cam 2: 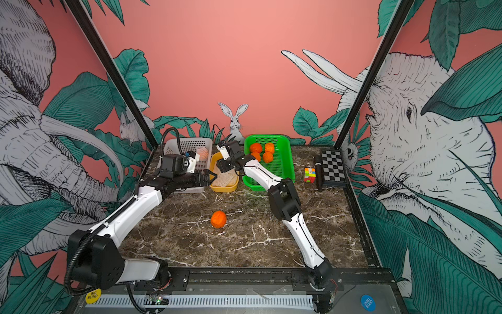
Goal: Remove foam nets from oranges
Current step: Place the foam net into the storage box, then pick up the orange from the center of the board.
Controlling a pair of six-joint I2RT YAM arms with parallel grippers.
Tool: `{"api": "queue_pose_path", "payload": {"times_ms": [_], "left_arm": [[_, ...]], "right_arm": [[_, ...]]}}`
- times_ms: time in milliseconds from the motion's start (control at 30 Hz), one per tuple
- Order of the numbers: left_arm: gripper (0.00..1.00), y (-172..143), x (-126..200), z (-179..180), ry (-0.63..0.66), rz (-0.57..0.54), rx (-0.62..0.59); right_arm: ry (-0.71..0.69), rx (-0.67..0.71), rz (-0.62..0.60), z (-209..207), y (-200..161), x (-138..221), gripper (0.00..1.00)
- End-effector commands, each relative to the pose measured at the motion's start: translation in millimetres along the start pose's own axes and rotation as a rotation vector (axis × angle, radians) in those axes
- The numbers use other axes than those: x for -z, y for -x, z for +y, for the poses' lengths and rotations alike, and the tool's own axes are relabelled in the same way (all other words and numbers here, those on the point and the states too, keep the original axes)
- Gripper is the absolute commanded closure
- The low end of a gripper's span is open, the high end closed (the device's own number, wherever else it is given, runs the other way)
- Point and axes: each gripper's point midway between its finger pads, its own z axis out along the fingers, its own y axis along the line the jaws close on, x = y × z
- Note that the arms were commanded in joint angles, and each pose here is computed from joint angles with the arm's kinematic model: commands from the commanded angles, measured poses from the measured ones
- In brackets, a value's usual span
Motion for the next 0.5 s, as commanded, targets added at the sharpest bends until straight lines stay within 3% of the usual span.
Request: {"api": "queue_pose_path", "payload": {"times_ms": [0,100,267,367,467], "left_arm": [[0.01,-1,12,2,0.018,-0.037,-0.015],[0.0,-6,18,0,0.02,-0.026,-0.014],[0.02,-36,28,-1,-0.009,0.025,0.038],[0.02,-65,27,6,-0.029,0.062,0.115],[0.02,-91,25,13,-0.047,0.101,0.193]], "right_arm": [[0.063,0.035,-0.108,21,48,40,0.34],[0.143,0.077,-0.12,42,54,66,0.28],[0.298,0.253,-0.189,90,27,133,0.2],[0.352,0.364,-0.233,107,-15,167,0.16],[0.468,0.57,-0.205,135,-84,184,0.14]]}}
